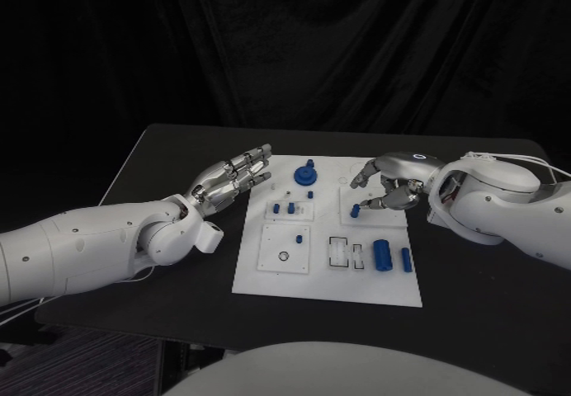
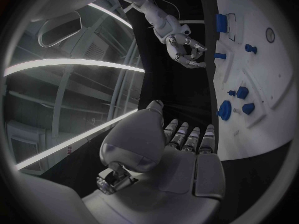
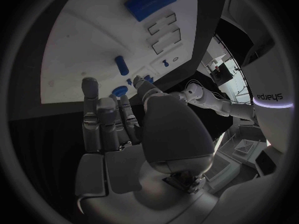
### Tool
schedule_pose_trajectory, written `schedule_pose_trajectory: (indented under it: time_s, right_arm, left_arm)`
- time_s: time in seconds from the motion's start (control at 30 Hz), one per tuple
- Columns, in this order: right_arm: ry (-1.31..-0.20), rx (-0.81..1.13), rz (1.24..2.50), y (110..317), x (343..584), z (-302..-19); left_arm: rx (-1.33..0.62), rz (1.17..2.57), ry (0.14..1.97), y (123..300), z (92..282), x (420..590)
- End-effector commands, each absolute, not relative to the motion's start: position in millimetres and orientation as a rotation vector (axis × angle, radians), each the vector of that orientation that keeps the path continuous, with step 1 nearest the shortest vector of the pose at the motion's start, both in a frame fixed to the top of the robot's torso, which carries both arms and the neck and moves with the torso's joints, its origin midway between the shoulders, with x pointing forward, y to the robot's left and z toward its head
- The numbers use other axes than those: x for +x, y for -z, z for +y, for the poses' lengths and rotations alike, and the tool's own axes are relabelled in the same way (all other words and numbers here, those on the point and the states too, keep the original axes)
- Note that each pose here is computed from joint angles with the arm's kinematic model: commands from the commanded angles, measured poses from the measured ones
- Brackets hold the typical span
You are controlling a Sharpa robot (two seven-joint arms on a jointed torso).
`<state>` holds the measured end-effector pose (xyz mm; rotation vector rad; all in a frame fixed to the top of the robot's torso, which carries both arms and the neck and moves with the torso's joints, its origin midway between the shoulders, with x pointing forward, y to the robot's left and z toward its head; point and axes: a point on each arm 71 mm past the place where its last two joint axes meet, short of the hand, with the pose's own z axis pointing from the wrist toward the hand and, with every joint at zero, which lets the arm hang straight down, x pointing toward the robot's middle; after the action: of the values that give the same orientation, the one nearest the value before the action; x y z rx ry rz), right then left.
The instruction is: Assemble the parts on the task board
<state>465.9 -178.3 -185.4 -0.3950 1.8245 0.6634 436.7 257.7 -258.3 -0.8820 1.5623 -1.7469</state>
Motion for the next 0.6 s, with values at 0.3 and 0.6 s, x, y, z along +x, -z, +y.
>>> schedule_pose_trajectory:
  time_s: [0.3,0.6]
  right_arm:
    - [-0.686,-0.348,1.855,205.4,464.1,-186.9]
    - [-0.699,-0.346,1.851,212.0,463.8,-185.5]
  left_arm:
    - [-0.834,1.442,1.776,253.5,262.0,435.4]
    - [-0.839,1.447,1.787,255.9,261.6,433.9]
